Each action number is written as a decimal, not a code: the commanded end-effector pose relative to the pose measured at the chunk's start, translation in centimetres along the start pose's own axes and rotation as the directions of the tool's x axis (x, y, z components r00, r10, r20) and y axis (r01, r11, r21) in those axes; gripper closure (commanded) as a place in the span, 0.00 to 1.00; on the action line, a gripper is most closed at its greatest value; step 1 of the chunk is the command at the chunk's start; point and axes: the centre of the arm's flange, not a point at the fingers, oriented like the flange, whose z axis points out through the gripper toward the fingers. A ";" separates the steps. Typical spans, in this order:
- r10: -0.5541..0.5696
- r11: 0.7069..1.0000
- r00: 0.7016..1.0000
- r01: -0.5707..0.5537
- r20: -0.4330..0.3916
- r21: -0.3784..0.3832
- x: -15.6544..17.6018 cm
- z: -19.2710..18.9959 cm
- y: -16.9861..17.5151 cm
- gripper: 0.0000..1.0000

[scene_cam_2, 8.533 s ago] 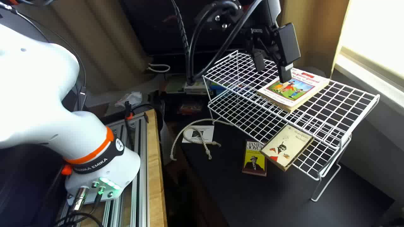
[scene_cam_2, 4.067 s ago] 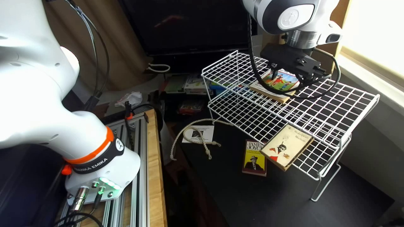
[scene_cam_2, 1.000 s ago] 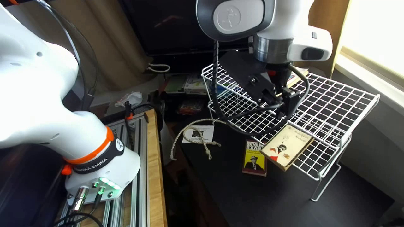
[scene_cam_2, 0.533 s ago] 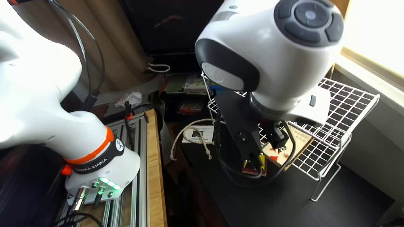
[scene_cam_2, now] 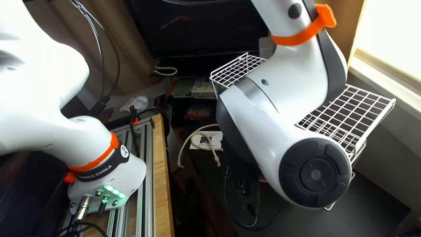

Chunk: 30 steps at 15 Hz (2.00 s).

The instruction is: Move the book on the top rack to the left, remove the book on the bottom rack and put it on the right side of the book on the top rack

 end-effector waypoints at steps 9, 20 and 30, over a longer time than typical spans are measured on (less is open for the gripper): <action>0.074 0.994 0.997 -0.076 0.027 0.075 0.7 3.8 3.5 0.00; 0.167 0.970 0.986 -0.162 -0.008 0.179 1.7 8.4 8.3 0.00; 0.213 0.956 0.976 -0.197 -0.053 0.218 3.0 11.7 11.4 0.00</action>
